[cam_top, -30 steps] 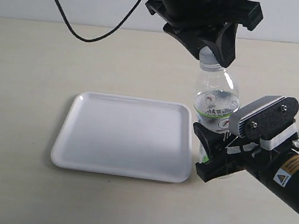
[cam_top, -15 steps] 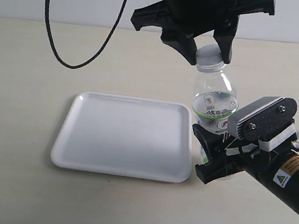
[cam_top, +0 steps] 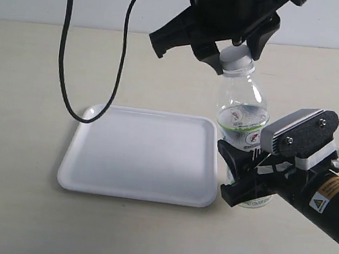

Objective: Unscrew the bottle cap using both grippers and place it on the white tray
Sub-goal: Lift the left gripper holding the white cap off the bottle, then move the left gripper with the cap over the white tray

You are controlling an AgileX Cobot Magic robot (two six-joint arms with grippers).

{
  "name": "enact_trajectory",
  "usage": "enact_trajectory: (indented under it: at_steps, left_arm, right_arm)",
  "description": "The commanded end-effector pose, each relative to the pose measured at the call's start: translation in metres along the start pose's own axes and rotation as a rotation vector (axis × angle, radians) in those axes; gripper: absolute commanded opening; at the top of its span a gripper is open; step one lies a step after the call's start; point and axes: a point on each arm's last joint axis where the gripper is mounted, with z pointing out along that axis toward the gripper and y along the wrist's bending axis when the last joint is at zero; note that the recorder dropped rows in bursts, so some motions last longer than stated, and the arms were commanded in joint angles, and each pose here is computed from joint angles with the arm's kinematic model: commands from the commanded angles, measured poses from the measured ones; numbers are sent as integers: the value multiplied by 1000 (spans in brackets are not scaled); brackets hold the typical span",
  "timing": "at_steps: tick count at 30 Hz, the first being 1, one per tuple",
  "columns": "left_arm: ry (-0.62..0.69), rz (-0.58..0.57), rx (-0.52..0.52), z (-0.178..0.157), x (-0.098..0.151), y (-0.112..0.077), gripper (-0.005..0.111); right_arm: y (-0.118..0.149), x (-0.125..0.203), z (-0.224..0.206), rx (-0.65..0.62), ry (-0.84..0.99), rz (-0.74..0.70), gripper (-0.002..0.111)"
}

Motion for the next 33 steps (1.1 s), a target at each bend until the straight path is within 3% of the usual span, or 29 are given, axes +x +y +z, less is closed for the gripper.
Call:
enact_trajectory:
  at_steps: [1,8,16,20,22,26,30,33]
  left_arm:
    - [-38,-97,23,-5,1,-3,0]
    - [-41,-94,35,-7,0,-4,0]
    - [-71,37,90,-30,-10,-12,0]
    - [-92,203,118,-42,-12,-16,0]
    - [-106,347,121,-47,-12,-16,0]
    - [-128,768,78,-54,-3,-14,0]
    - [-246,984,-154,-33,8,-4,0]
    - [-185,1081,-247,-12,11,12,0]
  right_arm:
    - [1,-8,0,-10,-86,7,0]
    - [1,-8,0,-10,-86,7,0]
    - [2,-8,0,-18,-88,4,0]
    - [1,-8,0,-3,-80,15,0]
    - [-6,-4,-3,68,-70,52,0]
    - [-10,-2,-11,120,-102,74,0]
    - [-9,-3,-11,108,-113,102,0]
    - [-8,-3,-11,96,-115,94,0]
